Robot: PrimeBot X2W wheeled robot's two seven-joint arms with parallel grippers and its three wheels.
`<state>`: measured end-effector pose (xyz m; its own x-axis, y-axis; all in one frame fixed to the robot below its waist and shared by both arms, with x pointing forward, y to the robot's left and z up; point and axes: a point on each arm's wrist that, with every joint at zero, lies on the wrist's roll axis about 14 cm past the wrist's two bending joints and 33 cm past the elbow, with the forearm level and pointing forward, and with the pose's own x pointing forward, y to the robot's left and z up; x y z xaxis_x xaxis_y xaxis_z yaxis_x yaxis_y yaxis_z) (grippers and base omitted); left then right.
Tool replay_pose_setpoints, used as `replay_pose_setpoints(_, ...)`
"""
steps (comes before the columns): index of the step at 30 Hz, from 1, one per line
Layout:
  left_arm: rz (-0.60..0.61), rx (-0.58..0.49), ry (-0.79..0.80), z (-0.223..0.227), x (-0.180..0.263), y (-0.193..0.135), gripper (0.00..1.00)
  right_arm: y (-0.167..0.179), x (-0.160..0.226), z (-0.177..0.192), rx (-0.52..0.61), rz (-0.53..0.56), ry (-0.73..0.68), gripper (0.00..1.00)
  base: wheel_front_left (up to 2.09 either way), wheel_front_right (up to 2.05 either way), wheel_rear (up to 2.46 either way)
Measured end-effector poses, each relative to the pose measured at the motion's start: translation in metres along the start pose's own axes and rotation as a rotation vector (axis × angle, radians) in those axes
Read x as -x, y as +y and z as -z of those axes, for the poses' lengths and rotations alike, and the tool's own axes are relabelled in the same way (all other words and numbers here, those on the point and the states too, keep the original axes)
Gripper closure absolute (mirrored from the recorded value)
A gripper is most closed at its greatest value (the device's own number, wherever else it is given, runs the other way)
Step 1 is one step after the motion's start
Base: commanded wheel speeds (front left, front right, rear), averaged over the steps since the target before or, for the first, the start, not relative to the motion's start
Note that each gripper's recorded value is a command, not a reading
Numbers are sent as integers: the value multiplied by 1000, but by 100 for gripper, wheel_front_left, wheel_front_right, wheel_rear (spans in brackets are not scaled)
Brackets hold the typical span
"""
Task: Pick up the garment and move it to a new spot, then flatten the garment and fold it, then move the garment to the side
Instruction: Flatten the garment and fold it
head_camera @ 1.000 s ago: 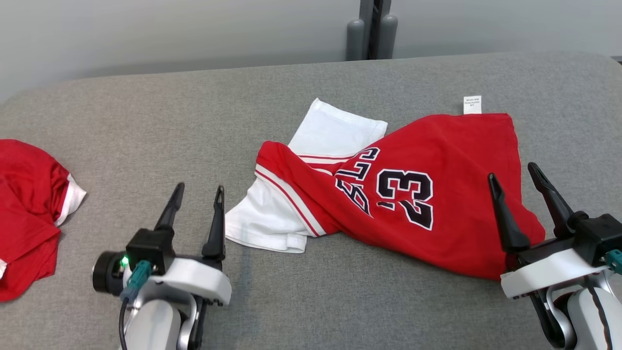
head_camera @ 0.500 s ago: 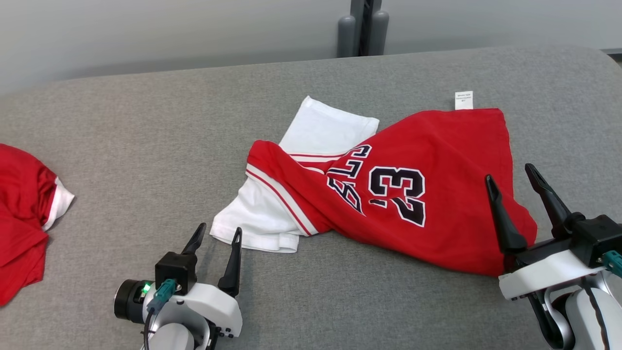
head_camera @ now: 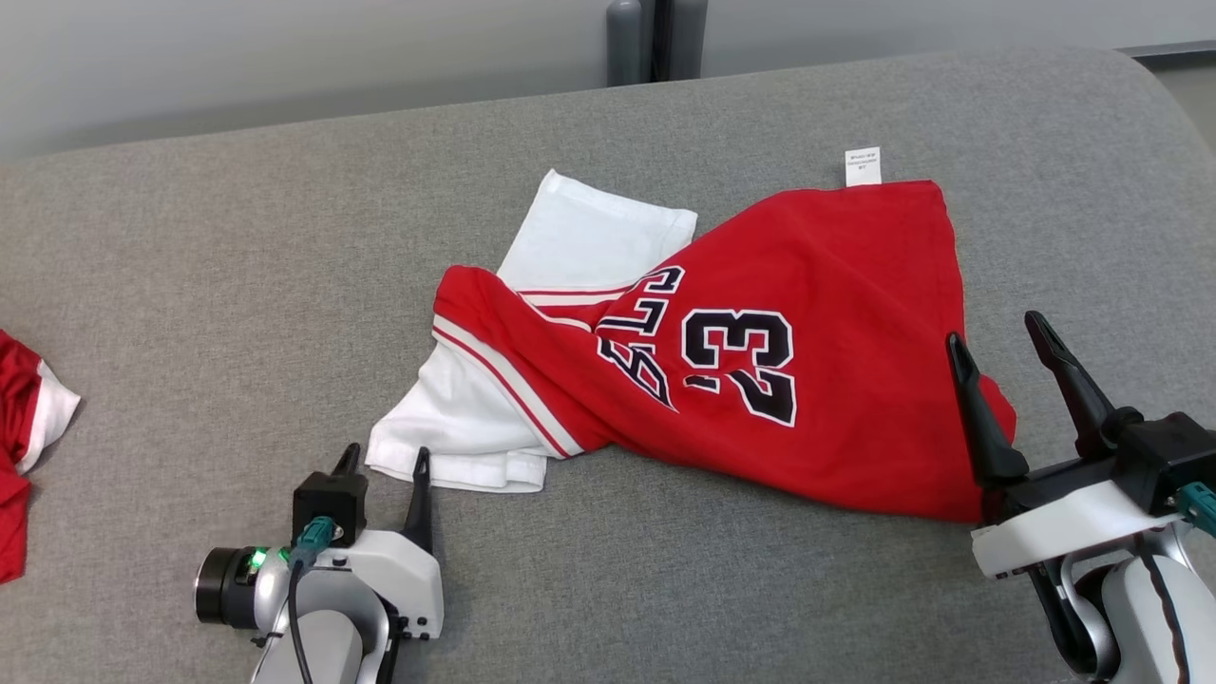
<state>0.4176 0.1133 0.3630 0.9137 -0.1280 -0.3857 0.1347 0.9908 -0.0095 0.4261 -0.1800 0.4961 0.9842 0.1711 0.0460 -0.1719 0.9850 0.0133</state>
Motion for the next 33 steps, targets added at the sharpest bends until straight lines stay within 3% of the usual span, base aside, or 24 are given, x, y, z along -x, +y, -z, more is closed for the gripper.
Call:
replay_pose_setpoints(1, 16, 0, 31, 6, 0, -3, 0, 0, 0, 0, 0, 1, 0, 0, 0, 0, 0)
replay_pose_setpoints(2, 38, -2, 44, 8, 0, -6, 65, -1, 0, 0, 0, 2, 0, 0, 0, 0, 0)
replay_pose_setpoints(3, 61, -4, 49, 9, -1, -11, 100, -1, 0, 0, -1, 2, 0, 0, 0, 0, 0)
replay_pose_setpoints(9, 73, 30, -92, -31, -3, -13, 100, 3, -1, 0, -2, -2, -1, 0, 0, 0, 0)
replay_pose_setpoints(14, 83, 98, -443, -142, 10, -9, 100, 9, -3, -2, -6, -17, -8, 0, 0, 0, 0)
replay_pose_setpoints(18, 86, 116, -619, -191, 38, -3, 100, 15, -4, -6, -8, -29, -18, 0, 0, 0, 0)
replay_pose_setpoints(24, 98, 99, -621, -186, 48, -10, 100, 19, -2, -9, -13, -34, -25, 0, 0, 0, 0)
replay_pose_setpoints(33, 54, -20, -273, -83, 24, -3, 100, 11, 2, -4, -16, -8, -9, 0, 0, 0, 0)
